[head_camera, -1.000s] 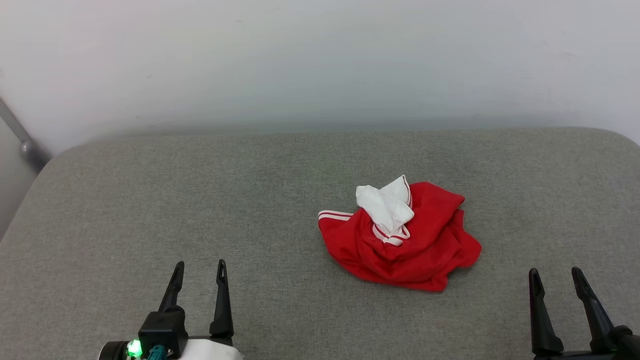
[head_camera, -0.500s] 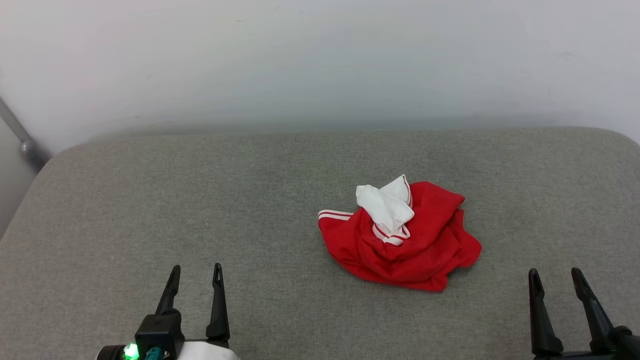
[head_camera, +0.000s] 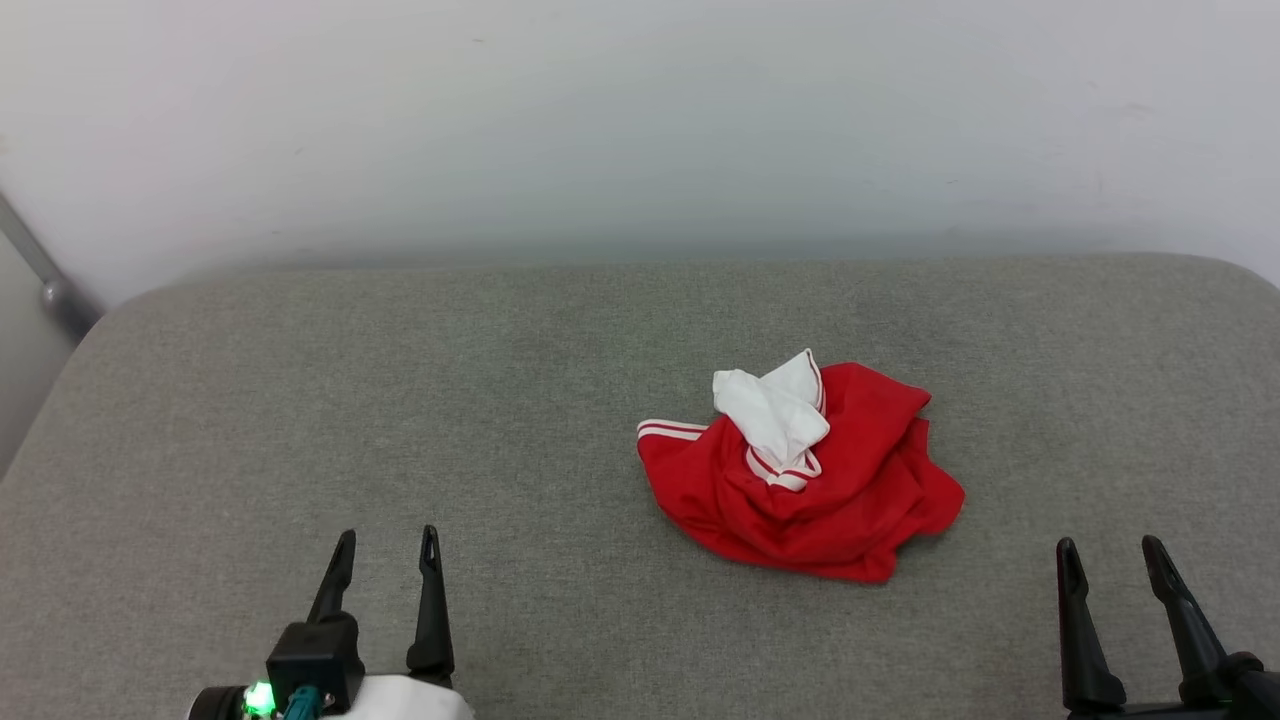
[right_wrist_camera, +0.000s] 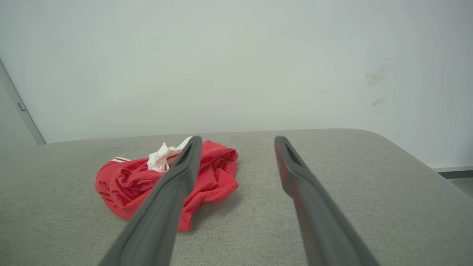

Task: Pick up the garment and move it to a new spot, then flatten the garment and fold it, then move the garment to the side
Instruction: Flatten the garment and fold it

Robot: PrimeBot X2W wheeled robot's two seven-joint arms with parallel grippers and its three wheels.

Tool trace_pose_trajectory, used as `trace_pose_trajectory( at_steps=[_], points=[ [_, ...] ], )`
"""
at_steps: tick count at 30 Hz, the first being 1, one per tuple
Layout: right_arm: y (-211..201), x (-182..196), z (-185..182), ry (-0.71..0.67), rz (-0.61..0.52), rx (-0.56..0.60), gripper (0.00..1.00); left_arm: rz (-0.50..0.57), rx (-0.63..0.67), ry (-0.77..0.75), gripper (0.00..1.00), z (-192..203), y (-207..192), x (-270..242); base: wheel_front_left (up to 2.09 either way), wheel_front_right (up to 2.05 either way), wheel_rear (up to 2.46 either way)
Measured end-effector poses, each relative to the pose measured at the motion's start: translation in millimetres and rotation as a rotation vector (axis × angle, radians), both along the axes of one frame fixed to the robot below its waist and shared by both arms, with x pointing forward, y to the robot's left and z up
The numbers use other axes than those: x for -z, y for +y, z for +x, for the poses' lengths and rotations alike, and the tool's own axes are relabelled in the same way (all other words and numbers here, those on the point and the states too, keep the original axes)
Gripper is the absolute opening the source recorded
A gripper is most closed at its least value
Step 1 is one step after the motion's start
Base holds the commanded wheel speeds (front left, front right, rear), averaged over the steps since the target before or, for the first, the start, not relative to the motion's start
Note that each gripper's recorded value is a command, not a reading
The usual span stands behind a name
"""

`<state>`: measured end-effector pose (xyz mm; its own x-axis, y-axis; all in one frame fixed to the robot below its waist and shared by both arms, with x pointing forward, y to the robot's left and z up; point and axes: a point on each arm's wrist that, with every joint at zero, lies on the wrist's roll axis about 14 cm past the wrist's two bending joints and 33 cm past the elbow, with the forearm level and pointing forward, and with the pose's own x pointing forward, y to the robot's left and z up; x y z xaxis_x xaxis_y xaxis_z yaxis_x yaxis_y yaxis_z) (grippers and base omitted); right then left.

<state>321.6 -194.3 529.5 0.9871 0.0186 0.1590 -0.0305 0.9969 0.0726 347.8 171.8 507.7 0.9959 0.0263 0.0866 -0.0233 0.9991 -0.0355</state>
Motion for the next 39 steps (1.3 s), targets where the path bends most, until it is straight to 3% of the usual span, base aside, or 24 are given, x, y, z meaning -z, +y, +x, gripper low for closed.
trace_pose_trajectory(
  at_steps=[11, 20, 25, 32, 39],
  points=[
    [-0.5, 3.0, 1.3, 0.011, -0.002, 0.004, 1.0, 0.119, 0.171, -0.157, 1.0, 64.7, -21.0, -60.7, 0.0, 0.0, 0.0],
    [-9.1, 7.7, 6.2, 0.029, -0.001, 0.035, 1.0, 0.239, 0.353, -0.138, 1.0, 140.6, -71.6, -115.5, 0.0, 0.0, 0.0],
    [-16.7, 10.7, 14.1, 0.04, -0.001, 0.061, 1.0, 0.293, 0.467, -0.023, 1.0, 175.5, -113.3, -119.9, 0.0, 0.0, 0.0],
    [-27.7, 18.9, 29.0, 0.066, 0.002, 0.095, 1.0, 0.416, 0.689, 0.235, 1.0, 196.7, -181.7, -88.8, 0.0, 0.0, 0.0],
    [-36.2, 29.8, 46.4, 0.095, 0.011, 0.12, 1.0, 0.604, 0.83, 0.522, 1.0, 204.5, -210.4, -36.2, 0.0, 0.0, 0.0]
  ],
)
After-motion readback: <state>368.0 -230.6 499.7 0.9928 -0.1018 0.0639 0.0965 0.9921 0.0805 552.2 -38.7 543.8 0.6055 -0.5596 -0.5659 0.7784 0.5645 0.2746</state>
